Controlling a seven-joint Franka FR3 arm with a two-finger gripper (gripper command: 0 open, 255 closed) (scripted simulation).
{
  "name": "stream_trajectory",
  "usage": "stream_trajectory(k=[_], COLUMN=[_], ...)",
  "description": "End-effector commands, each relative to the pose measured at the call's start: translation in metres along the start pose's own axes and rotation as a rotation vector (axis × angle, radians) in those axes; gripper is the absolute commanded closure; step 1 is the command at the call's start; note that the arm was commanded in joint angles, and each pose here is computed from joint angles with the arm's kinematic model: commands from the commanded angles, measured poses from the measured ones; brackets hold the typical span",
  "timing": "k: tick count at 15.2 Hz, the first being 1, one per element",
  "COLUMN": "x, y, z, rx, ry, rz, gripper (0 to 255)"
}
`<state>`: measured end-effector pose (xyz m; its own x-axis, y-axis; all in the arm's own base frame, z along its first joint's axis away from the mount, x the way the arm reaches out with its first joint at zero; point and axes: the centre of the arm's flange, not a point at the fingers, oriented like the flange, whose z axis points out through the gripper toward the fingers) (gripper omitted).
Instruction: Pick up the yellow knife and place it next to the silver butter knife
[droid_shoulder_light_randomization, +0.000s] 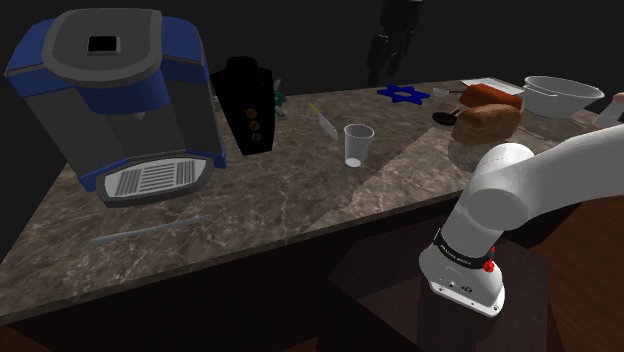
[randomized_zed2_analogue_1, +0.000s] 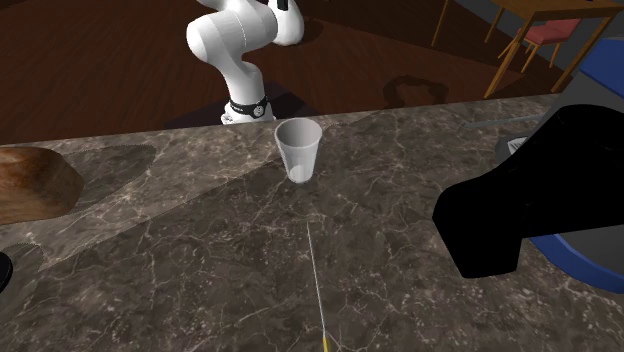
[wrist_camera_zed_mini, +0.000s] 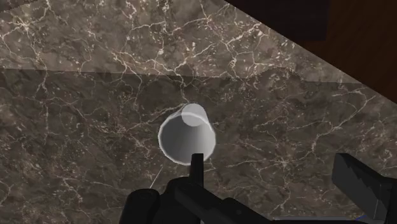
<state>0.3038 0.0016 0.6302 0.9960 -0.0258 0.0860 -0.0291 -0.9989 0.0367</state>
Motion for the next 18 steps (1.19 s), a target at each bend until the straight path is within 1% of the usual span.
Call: stream_trajectory(k=[1,18], x=[0.000,0.163], y=[0.000,0.101], z=[0.000,0.130], rx=[0.000,0.070], ry=[0.000,-0.029], rz=[0.000,0.238], gripper=[0,0])
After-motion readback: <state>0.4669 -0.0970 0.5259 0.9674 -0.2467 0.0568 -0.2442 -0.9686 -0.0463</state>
